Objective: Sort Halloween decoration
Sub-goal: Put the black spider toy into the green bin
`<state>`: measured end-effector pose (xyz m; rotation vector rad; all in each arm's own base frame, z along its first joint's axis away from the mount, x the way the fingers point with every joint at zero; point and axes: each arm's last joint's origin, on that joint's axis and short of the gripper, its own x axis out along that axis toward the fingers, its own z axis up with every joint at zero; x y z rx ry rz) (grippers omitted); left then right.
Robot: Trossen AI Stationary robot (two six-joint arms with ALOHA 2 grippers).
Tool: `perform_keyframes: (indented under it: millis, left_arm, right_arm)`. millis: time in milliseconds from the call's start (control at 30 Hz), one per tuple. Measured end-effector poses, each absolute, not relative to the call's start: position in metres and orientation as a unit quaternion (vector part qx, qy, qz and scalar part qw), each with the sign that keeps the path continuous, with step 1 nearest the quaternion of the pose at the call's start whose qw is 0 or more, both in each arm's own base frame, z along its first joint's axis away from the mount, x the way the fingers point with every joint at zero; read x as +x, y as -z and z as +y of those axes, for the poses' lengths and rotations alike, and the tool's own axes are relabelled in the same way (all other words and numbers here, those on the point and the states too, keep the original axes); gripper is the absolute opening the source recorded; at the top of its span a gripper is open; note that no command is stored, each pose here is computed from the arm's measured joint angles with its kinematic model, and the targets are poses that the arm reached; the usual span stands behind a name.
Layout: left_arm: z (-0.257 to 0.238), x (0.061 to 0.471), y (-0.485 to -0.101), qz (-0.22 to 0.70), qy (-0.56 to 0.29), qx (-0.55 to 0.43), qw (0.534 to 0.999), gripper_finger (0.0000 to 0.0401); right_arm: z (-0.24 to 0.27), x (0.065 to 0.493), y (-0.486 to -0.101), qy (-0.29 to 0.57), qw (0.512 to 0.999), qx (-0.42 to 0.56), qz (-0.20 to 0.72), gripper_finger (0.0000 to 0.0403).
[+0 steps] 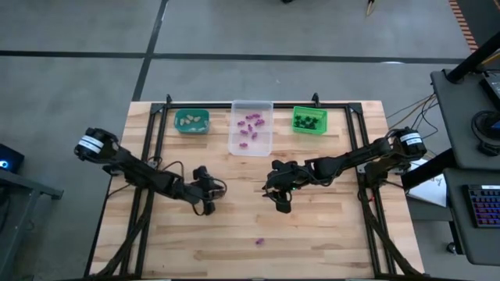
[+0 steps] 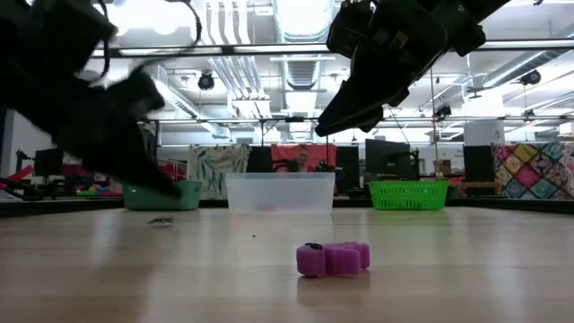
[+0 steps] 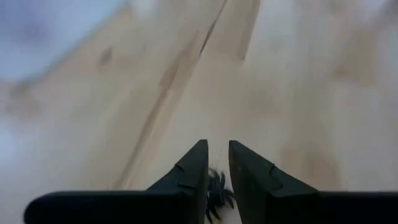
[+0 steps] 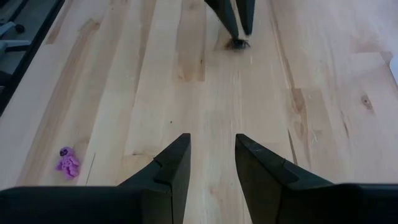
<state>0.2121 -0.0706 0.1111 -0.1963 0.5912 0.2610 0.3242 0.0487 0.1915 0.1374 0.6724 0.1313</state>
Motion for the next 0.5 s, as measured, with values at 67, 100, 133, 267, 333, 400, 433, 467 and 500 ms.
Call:
perform_keyframes:
  millis: [67, 100, 133, 267, 333, 400, 433, 467, 500]
  left_arm:
    - [-0.070, 0.212, -0.123, 0.262, -0.124, -0.101, 0.952, 0.0044]
    - [-0.070, 0.212, -0.129, 0.249, -0.123, -0.102, 0.955, 0.0043]
    - [-0.070, 0.211, -0.134, 0.236, -0.124, -0.105, 0.958, 0.0041]
    - [-0.068, 0.210, -0.157, 0.173, -0.115, -0.115, 0.971, 0.0038]
    - [-0.068, 0.209, -0.164, 0.161, -0.110, -0.110, 0.975, 0.0038]
    - [-0.067, 0.207, -0.168, 0.155, -0.107, -0.103, 0.977, 0.0038]
    - [-0.067, 0.206, -0.169, 0.154, -0.106, -0.100, 0.977, 0.0038]
    - [-0.066, 0.206, -0.169, 0.157, -0.107, -0.096, 0.977, 0.0038]
    - [-0.066, 0.205, -0.169, 0.162, -0.107, -0.093, 0.977, 0.0038]
  right_arm:
    - [0.049, 0.324, -0.192, -0.065, 0.940, 0.067, 0.329, 0.0116]
    - [0.049, 0.324, -0.192, -0.064, 0.940, 0.067, 0.329, 0.0116]
    - [0.049, 0.324, -0.192, -0.065, 0.940, 0.067, 0.329, 0.0116]
    - [0.049, 0.326, -0.194, -0.067, 0.945, 0.063, 0.313, 0.0116]
    - [0.049, 0.329, -0.194, -0.073, 0.950, 0.053, 0.300, 0.0116]
    - [0.050, 0.333, -0.192, -0.078, 0.954, 0.040, 0.285, 0.0116]
    - [0.051, 0.336, -0.189, -0.081, 0.957, 0.033, 0.278, 0.0116]
    - [0.051, 0.339, -0.187, -0.084, 0.959, 0.026, 0.268, 0.0116]
    - [0.052, 0.342, -0.184, -0.087, 0.962, 0.016, 0.259, 0.0116]
